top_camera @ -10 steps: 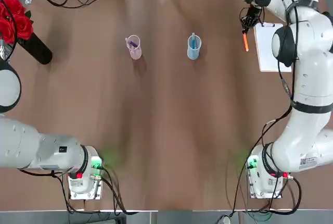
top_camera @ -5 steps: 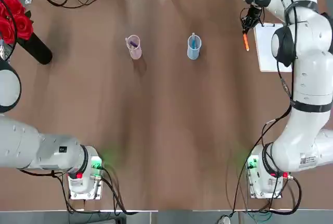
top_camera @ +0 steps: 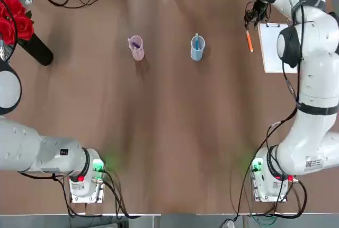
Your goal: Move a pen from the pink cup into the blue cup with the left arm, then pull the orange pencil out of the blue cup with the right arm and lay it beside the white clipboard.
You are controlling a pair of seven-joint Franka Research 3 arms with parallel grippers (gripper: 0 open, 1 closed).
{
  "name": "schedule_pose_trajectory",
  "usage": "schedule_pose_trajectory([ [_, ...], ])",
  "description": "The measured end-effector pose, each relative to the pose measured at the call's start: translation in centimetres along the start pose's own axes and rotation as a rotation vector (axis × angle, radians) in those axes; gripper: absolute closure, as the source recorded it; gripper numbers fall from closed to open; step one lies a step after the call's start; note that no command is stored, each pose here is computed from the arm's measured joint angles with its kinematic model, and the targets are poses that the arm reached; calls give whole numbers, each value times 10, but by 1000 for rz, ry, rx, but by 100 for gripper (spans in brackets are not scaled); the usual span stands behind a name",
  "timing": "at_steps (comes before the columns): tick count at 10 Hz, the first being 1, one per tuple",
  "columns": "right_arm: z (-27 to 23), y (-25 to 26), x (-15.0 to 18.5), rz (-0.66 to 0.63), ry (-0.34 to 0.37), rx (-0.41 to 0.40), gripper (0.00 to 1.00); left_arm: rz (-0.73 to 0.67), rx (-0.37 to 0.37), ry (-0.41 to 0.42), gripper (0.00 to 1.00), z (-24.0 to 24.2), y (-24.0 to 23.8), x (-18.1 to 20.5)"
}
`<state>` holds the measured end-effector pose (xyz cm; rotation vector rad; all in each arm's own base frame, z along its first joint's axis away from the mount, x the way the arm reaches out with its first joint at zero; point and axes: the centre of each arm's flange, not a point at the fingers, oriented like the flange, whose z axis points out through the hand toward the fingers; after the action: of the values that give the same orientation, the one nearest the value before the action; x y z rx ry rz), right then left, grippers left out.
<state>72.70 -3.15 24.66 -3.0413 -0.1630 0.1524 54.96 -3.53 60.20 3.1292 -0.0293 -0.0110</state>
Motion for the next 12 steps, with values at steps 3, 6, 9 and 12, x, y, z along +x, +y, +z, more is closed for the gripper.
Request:
schedule_pose_trajectory([
  [3,-140,9,-26,19,83,-28,0,-2,0,5,0,-2,0,0],
  [6,-281,-28,-86,111,136,-37,0,-5,0,8,0,-4,-2,1],
  [9,-354,-91,-137,166,149,-86,0,-5,-1,8,0,-4,-2,1],
  [12,-380,-111,-159,190,172,-111,0,-4,0,8,0,-4,-1,1],
])
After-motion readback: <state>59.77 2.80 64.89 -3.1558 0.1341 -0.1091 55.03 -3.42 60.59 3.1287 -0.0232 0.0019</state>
